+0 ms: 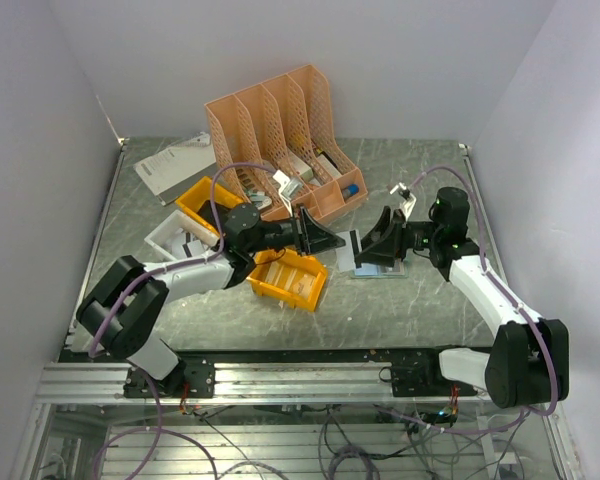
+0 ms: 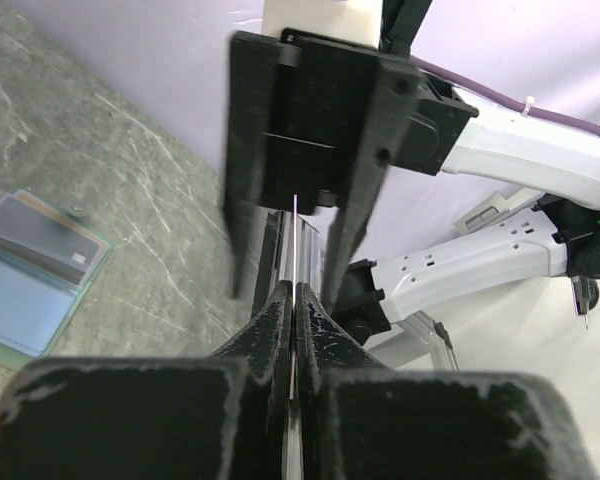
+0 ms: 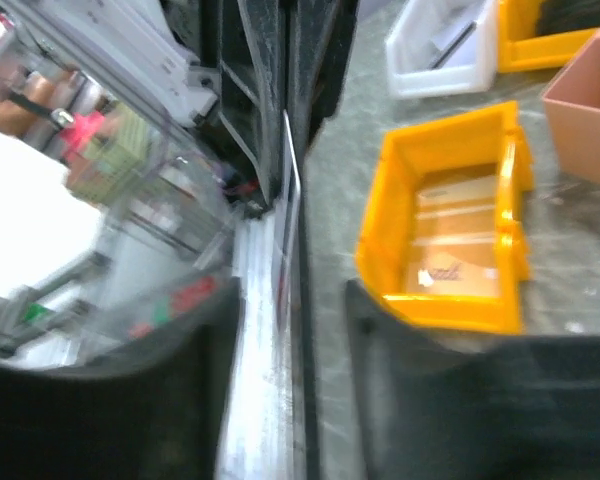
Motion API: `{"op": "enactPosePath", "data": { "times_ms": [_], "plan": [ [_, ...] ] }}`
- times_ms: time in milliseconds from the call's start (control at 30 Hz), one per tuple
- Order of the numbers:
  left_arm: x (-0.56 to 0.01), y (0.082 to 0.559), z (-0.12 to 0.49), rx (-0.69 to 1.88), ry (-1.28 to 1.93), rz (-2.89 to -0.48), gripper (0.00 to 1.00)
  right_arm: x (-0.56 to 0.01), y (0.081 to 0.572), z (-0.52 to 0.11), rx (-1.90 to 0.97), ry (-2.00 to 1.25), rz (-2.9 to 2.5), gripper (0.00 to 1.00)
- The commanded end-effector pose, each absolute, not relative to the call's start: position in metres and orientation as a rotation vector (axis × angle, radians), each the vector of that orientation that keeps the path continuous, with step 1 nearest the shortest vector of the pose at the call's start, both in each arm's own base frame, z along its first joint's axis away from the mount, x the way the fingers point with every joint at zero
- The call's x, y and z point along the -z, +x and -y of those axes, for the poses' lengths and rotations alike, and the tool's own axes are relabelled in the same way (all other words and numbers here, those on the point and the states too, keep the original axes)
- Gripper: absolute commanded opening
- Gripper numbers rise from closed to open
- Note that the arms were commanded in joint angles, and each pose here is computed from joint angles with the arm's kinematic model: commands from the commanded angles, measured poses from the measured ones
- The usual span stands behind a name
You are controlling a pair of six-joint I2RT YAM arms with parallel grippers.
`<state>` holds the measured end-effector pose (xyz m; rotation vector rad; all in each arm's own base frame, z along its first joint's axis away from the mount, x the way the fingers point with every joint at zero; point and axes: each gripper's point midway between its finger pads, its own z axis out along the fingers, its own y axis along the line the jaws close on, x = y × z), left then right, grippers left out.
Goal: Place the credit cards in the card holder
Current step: Pick up the credit card from the storage box, then insert the credit card into the card holder.
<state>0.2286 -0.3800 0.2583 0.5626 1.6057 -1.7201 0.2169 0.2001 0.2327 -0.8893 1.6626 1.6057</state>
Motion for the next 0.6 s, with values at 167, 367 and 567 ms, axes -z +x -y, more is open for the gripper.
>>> {"op": "enactPosePath", "data": {
  "times_ms": [167,367,567],
  "plan": [
    [-0.24,0.246,0.367,1.653,0.441,-1.68,0.07,-0.185,0.297,-0.119,-0.801,-0.819,-1.906,0.72],
    [-0.208,0.261,0.394,1.674,0.298,-1.786,0.07,-0.12,0.324,-0.031,-0.414,-0.652,-2.236,0.19],
    [-0.168,0.278,0.423,1.519,0.127,-1.945,0.07,-0.087,0.324,-0.006,-0.297,-0.612,-2.366,0.0]
  ]
}}
